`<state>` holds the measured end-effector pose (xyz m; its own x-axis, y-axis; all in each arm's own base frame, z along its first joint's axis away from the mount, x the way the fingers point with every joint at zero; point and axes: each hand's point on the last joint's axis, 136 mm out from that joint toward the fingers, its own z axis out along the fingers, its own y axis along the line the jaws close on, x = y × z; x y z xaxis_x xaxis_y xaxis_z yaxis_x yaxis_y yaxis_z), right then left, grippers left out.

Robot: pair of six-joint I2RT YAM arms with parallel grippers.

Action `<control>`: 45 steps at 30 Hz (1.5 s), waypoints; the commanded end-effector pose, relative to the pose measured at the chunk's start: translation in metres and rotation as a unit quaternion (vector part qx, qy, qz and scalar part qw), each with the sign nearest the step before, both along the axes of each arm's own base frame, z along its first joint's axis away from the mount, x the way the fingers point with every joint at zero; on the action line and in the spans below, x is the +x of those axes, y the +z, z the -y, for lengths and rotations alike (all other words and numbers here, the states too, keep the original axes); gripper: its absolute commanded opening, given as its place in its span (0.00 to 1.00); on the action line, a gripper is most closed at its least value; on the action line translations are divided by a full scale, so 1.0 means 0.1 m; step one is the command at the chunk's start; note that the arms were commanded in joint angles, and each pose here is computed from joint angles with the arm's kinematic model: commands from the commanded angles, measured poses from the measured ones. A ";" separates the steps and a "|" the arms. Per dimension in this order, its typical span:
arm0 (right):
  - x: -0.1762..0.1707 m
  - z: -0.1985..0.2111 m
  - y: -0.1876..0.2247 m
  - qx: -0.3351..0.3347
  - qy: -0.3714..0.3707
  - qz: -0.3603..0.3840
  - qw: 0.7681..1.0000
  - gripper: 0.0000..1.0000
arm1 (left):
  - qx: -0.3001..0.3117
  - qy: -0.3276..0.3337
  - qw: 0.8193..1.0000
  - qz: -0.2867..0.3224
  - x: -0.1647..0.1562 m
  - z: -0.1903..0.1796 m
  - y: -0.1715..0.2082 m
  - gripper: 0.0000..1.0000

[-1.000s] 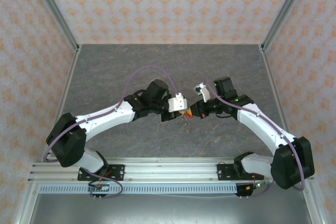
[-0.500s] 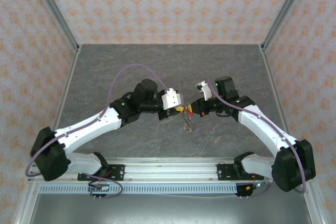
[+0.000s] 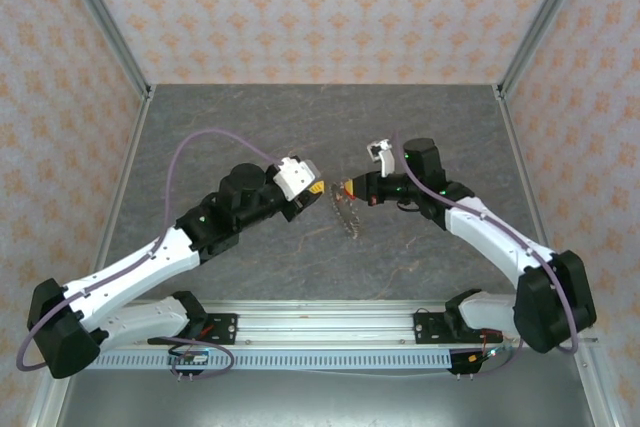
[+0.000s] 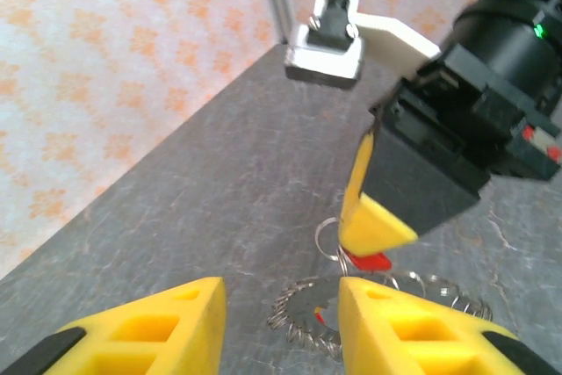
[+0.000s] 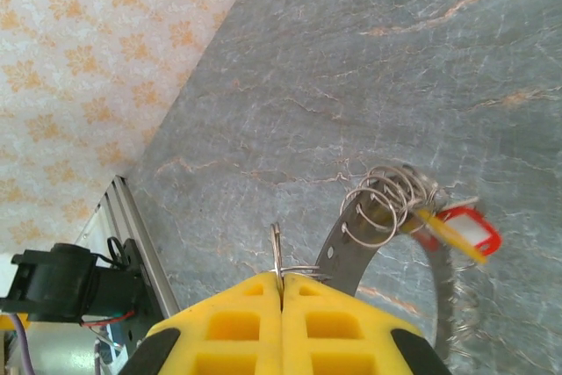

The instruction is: Put the keys on the keyring

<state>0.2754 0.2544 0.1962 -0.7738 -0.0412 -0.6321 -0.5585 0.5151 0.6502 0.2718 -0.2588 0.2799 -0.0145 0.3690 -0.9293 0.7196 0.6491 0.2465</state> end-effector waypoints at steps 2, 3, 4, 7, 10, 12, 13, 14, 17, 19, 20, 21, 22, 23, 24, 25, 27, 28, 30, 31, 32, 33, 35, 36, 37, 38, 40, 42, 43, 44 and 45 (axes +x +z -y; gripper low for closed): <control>0.24 -0.28 0.40 0.045 -0.017 0.051 0.998 0.00 | -0.035 0.065 0.997 0.020 0.13 -0.19 0.19 0.39; 0.27 -0.31 0.41 0.047 -0.021 0.051 0.997 0.00 | -0.037 0.071 0.997 0.020 0.13 -0.21 0.20 0.39; 0.30 -0.36 0.42 0.051 -0.023 0.050 0.997 0.00 | -0.039 0.079 0.996 0.021 0.14 -0.24 0.22 0.39; 0.36 -0.50 0.47 0.066 -0.025 0.048 0.996 0.00 | -0.052 0.110 0.992 0.027 0.15 -0.37 0.30 0.42; 0.39 -0.64 0.51 0.079 -0.025 0.048 0.995 0.00 | -0.058 0.125 0.990 0.030 0.14 -0.44 0.34 0.46; 0.43 -0.71 0.48 0.081 -0.033 0.047 0.995 0.00 | -0.056 0.128 0.990 0.025 0.14 -0.46 0.33 0.46; 0.46 -0.73 0.45 0.081 -0.040 0.043 0.995 0.00 | -0.055 0.130 0.990 0.022 0.14 -0.46 0.32 0.46; 0.49 -0.75 0.43 0.083 -0.046 0.036 0.995 0.00 | -0.055 0.134 0.989 0.021 0.15 -0.47 0.31 0.47; 0.56 -0.78 0.37 0.084 -0.061 0.018 0.994 0.00 | -0.054 0.159 0.986 0.019 0.19 -0.55 0.28 0.50; 0.59 -0.76 0.31 0.081 -0.074 0.009 0.994 0.00 | -0.054 0.163 0.985 0.021 0.20 -0.56 0.27 0.52; 0.59 -0.74 0.27 0.076 -0.078 0.008 0.994 0.00 | -0.056 0.165 0.985 0.022 0.20 -0.57 0.28 0.53; 0.59 -0.72 0.23 0.070 -0.086 0.008 0.994 0.00 | -0.056 0.164 0.985 0.023 0.21 -0.58 0.28 0.53; 0.60 -0.68 0.19 0.064 -0.096 0.007 0.993 0.00 | -0.056 0.165 0.984 0.022 0.20 -0.58 0.28 0.54; 0.60 -0.65 0.15 0.057 -0.101 0.007 0.993 0.00 | -0.057 0.165 0.984 0.022 0.21 -0.58 0.28 0.55; 0.59 -0.62 0.08 0.048 -0.104 0.007 0.993 0.00 | -0.056 0.165 0.985 0.022 0.21 -0.58 0.27 0.56; 0.58 -0.58 0.03 0.038 -0.108 0.005 0.993 0.00 | -0.055 0.165 0.984 0.021 0.21 -0.59 0.26 0.57; 0.56 -0.50 -0.07 0.025 -0.119 -0.005 0.993 0.00 | -0.053 0.164 0.985 0.018 0.21 -0.58 0.25 0.58; 0.56 -0.46 -0.11 0.021 -0.123 -0.010 0.992 0.00 | -0.052 0.163 0.985 0.016 0.21 -0.58 0.23 0.58; 0.55 -0.35 -0.17 0.015 -0.134 -0.016 0.991 0.00 | -0.054 0.163 0.985 0.014 0.22 -0.58 0.23 0.58; 0.54 -0.29 -0.20 0.011 -0.140 -0.018 0.990 0.00 | -0.055 0.163 0.985 0.014 0.22 -0.57 0.23 0.58; 0.53 -0.24 -0.23 0.007 -0.143 -0.018 0.990 0.00 | -0.057 0.162 0.985 0.013 0.22 -0.57 0.23 0.59; 0.53 -0.17 -0.26 0.002 -0.151 -0.020 0.988 0.00 | -0.056 0.161 0.985 0.012 0.22 -0.56 0.22 0.59; 0.51 -0.04 -0.32 -0.006 -0.164 -0.025 0.986 0.00 | -0.056 0.162 0.985 0.010 0.23 -0.56 0.22 0.59; 0.50 0.03 -0.35 -0.009 -0.170 -0.027 0.985 0.00 | -0.056 0.162 0.985 0.008 0.23 -0.56 0.21 0.59; 0.49 0.09 -0.38 -0.012 -0.176 -0.029 0.984 0.00 | -0.056 0.160 0.985 0.007 0.23 -0.55 0.21 0.59; 0.47 0.16 -0.40 -0.015 -0.182 -0.031 0.983 0.00 | -0.058 0.158 0.986 0.005 0.22 -0.55 0.20 0.59; 0.44 0.28 -0.45 -0.023 -0.193 -0.031 0.980 0.00 | -0.059 0.158 0.986 0.001 0.23 -0.54 0.18 0.59; 0.41 0.38 -0.49 -0.032 -0.202 -0.031 0.978 0.00 | -0.059 0.156 0.986 -0.002 0.24 -0.53 0.16 0.60; 0.39 0.43 -0.52 -0.036 -0.207 -0.033 0.977 0.00 | -0.060 0.155 0.986 -0.004 0.24 -0.51 0.16 0.60; 0.37 0.48 -0.54 -0.040 -0.212 -0.035 0.976 0.00 | -0.060 0.154 0.986 -0.005 0.24 -0.51 0.15 0.60; 0.34 0.52 -0.58 -0.044 -0.215 -0.039 0.975 0.00 | -0.062 0.154 0.986 -0.006 0.24 -0.50 0.16 0.60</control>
